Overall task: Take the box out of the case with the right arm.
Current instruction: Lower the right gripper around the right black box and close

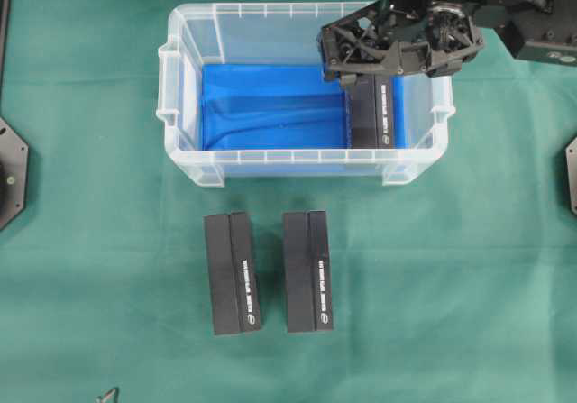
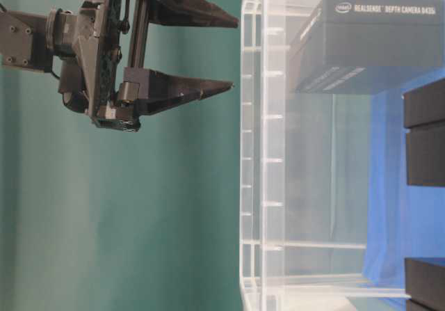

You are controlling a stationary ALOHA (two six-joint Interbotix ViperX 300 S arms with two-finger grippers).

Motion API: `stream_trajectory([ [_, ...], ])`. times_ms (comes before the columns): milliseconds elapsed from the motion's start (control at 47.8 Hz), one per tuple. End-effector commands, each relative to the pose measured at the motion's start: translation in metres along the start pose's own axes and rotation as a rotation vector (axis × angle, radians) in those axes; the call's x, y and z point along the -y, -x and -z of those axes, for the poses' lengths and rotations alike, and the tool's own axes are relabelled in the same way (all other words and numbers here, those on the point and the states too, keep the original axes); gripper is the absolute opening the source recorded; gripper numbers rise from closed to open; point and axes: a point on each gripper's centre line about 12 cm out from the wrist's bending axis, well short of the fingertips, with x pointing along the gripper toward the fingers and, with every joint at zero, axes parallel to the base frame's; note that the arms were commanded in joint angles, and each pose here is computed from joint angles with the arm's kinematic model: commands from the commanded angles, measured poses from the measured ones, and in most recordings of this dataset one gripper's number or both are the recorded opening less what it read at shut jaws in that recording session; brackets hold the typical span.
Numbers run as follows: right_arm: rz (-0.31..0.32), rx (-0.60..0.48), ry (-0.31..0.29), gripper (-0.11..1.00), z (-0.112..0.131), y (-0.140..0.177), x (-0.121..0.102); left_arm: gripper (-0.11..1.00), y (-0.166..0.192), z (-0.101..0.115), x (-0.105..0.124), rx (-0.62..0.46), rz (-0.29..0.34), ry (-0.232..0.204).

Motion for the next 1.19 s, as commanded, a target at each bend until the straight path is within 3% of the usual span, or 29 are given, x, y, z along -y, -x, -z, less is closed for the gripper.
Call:
stream_trajectory([
  [0,-0.033,0.006,0.000,0.82,0.000,0.012,-0.003,0.00,0.002,-0.003,0.000,0.009,-0.002,-0.001],
  [649,-0.029,0.005,-0.002,0.82,0.000,0.009,-0.004,0.00,0.002,-0.003,0.000,0.011,-0.002,-0.001],
  [942,0.001,0.000,-0.008,0.93,0.004,-0.015,-0.005,0.00,0.002,-0.003,0.000,0.011,-0.001,-0.001],
  [1173,0.001,0.002,-0.032,0.93,0.006,-0.033,0.001,0.00,0.002,-0.003,0.000,0.009,-0.002,0.000],
])
